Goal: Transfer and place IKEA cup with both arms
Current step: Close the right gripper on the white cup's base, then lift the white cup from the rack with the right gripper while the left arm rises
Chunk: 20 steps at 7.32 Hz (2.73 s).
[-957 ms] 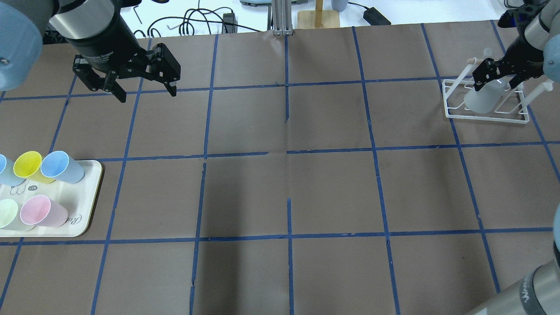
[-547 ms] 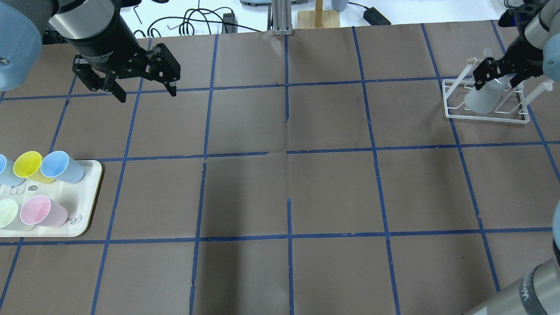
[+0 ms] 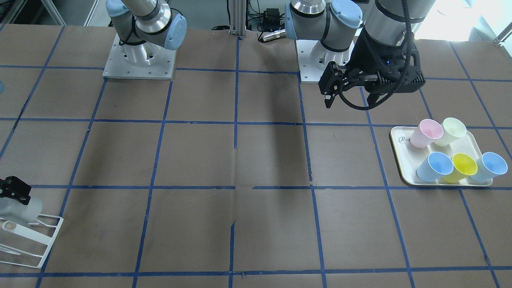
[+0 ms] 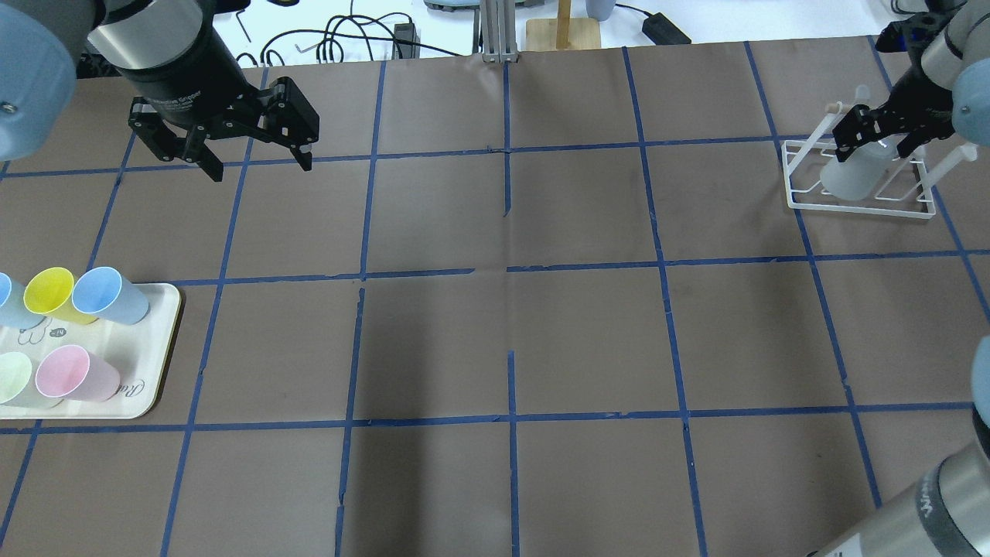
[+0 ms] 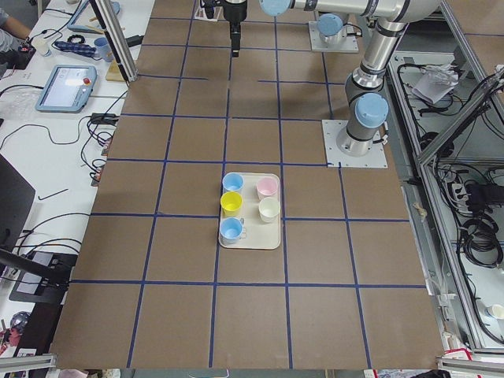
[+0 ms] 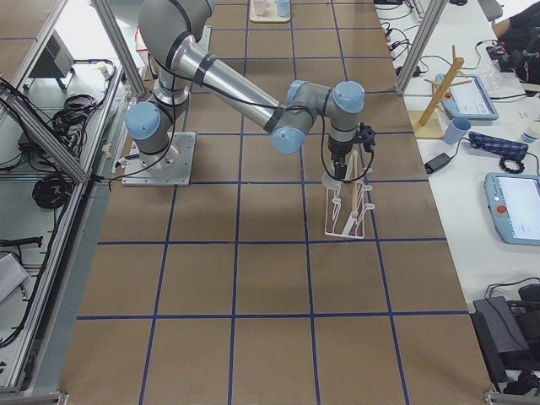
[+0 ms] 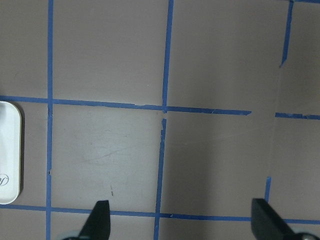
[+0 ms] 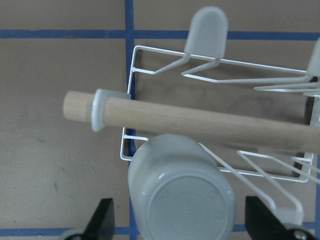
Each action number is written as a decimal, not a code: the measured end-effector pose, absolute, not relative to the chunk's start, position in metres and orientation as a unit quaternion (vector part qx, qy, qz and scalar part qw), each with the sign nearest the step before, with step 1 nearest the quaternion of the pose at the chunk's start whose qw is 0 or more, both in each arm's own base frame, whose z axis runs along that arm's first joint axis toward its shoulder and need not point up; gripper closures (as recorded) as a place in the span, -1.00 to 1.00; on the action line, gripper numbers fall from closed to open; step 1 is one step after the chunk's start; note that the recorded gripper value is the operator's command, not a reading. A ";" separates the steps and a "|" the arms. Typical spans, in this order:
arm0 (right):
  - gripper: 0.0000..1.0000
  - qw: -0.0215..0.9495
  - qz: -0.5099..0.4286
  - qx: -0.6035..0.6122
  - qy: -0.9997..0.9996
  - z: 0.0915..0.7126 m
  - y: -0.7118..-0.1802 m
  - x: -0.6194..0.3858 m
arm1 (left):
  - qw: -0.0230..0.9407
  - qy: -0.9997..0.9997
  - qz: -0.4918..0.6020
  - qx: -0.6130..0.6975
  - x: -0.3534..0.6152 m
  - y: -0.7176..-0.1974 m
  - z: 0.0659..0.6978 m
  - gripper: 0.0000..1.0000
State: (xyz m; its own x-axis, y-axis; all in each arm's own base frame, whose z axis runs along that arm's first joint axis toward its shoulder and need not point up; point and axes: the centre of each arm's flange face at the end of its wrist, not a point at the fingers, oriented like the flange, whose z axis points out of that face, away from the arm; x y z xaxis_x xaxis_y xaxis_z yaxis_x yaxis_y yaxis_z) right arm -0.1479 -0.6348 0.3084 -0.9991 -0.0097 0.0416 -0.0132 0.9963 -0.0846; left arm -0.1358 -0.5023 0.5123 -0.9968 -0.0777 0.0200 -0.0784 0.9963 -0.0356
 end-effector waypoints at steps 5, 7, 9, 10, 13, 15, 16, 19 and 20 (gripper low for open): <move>-0.66 0.021 0.043 0.007 -0.999 0.302 -0.638 -0.149 | 0.010 -0.999 0.018 0.039 -0.136 -0.502 0.512 -1.00; -0.33 0.022 0.047 0.007 -0.999 0.304 -0.640 -0.149 | 0.009 -0.999 0.020 0.039 -0.136 -0.501 0.514 -1.00; -0.18 0.024 0.052 0.006 -0.998 0.310 -0.642 -0.150 | 0.009 -0.999 0.020 0.039 -0.136 -0.501 0.514 -1.00; -0.06 0.024 0.052 0.005 -0.998 0.311 -0.643 -0.150 | 0.009 -0.999 0.020 0.039 -0.136 -0.501 0.514 -1.00; 0.26 0.025 0.051 0.007 -0.998 0.314 -0.642 -0.150 | 0.008 -0.999 0.019 0.039 -0.136 -0.501 0.513 -1.00; 0.26 0.029 0.054 0.009 -0.998 0.321 -0.641 -0.149 | 0.009 -0.999 0.019 0.039 -0.136 -0.501 0.513 -1.00; 0.26 0.030 0.057 0.009 -0.998 0.332 -0.640 -0.149 | 0.009 -0.999 0.019 0.039 -0.136 -0.501 0.513 -1.00; 0.32 0.026 0.049 0.009 -0.998 0.389 -0.631 -0.144 | 0.011 -0.999 0.019 0.039 -0.135 -0.501 0.514 -1.00; 0.32 0.024 0.045 0.011 -0.999 0.406 -0.627 -0.142 | 0.011 -0.999 0.019 0.039 -0.135 -0.501 0.514 -1.00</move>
State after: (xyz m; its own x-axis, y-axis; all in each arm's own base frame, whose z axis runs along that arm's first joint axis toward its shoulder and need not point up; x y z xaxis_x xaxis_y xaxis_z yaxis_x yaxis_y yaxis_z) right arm -0.1421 -0.6267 0.4057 -0.9987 -0.0195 0.0481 -0.0237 0.9957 -0.0891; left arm -0.1354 -0.5014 0.5136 -0.9967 -0.0779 0.0236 -0.0787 0.9962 -0.0379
